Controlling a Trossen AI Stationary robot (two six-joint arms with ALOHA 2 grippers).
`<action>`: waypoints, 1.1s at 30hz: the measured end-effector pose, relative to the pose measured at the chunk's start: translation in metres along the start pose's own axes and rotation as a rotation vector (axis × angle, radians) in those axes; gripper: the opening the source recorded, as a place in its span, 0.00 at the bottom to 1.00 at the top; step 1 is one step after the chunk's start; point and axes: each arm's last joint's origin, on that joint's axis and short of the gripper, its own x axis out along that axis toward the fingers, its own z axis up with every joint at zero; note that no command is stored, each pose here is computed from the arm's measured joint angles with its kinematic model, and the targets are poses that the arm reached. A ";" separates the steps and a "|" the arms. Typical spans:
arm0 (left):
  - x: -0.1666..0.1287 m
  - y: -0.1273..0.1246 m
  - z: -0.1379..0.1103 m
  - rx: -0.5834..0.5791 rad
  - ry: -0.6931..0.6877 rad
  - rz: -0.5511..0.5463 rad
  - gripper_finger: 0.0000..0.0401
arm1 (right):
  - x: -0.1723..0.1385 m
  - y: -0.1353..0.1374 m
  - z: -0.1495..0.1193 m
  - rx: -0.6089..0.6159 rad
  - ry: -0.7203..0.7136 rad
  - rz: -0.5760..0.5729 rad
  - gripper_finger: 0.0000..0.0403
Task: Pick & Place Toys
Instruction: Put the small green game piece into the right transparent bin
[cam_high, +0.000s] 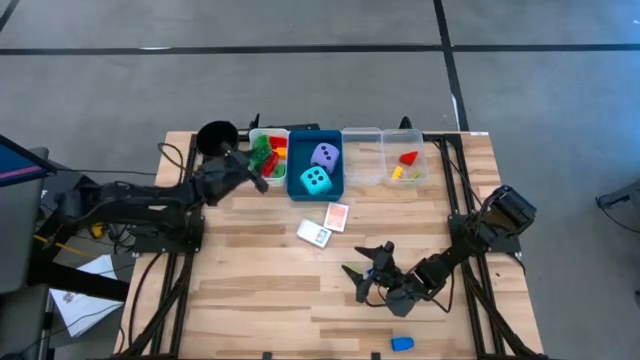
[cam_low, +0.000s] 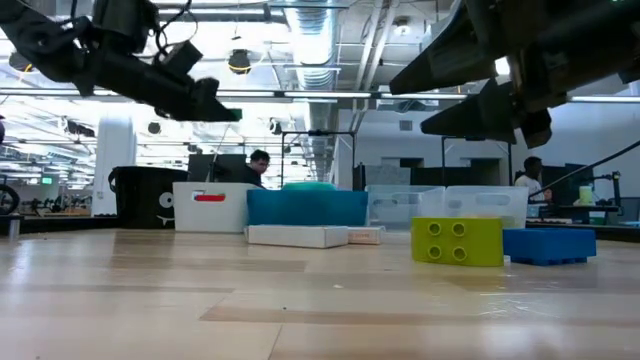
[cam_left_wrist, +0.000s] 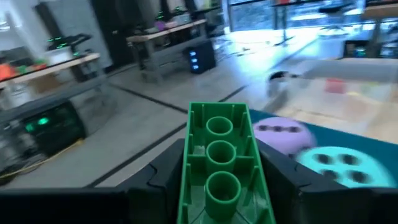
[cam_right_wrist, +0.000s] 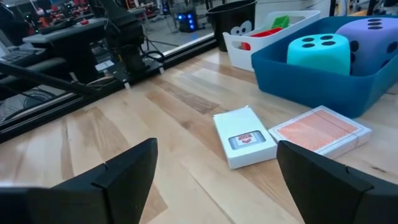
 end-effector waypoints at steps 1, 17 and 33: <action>0.003 0.003 -0.001 0.000 0.009 0.016 0.34 | 0.000 0.000 0.000 0.000 0.003 0.002 0.81; 0.020 0.003 -0.023 -0.278 0.128 -0.246 0.83 | 0.001 0.000 0.000 -0.001 0.005 0.001 0.81; -0.048 -0.134 -0.041 -0.048 0.003 -1.152 0.77 | 0.001 -0.001 0.000 -0.001 0.005 0.000 0.81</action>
